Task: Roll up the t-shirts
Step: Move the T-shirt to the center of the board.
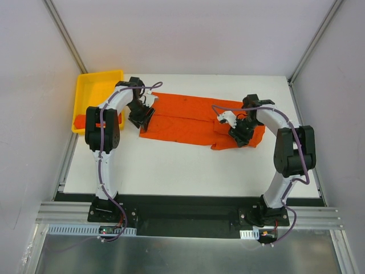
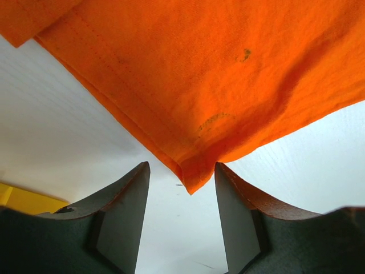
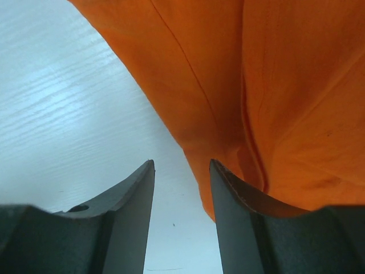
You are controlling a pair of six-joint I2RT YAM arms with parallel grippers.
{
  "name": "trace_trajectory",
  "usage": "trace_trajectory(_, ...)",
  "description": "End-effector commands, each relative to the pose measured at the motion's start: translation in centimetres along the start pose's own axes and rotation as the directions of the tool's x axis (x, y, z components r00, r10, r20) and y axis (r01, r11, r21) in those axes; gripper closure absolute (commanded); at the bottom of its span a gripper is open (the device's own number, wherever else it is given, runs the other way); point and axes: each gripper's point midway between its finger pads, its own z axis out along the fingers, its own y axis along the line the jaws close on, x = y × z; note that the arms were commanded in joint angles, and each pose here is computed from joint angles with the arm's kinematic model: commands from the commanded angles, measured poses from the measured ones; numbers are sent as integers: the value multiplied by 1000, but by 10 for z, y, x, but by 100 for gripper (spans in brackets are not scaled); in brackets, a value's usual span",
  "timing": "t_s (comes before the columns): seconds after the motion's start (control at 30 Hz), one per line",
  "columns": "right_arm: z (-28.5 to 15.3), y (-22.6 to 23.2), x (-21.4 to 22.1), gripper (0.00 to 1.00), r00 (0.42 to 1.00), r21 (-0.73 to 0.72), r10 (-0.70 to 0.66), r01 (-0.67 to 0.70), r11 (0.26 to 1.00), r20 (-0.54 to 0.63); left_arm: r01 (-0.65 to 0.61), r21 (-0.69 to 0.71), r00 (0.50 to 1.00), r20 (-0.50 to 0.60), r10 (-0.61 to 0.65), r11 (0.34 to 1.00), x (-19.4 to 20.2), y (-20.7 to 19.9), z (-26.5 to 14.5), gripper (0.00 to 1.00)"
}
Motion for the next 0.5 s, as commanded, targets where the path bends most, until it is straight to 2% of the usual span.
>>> trace_trajectory(0.0,7,-6,6,54,991,18,-131,132,991,-42,15,8,1000,21,-15,1000,-2,-4,-16,51)
trace_trajectory(0.23,21,0,8,53,981,-28,-177,175,984,-79,15,9,1000,20,-16,1000,-2,-3,-15,50)
trace_trajectory(0.37,32,0,15,53,975,-39,-175,171,984,-138,20,22,1000,14,-20,1000,-2,-4,-11,50)
trace_trajectory(0.4,35,-1,17,55,974,-42,-171,166,985,-149,22,26,1000,13,-23,999,-1,-4,-10,51)
trace_trajectory(0.47,36,0,20,67,972,-41,-168,164,986,-165,21,41,1000,8,-21,999,0,-6,-7,53)
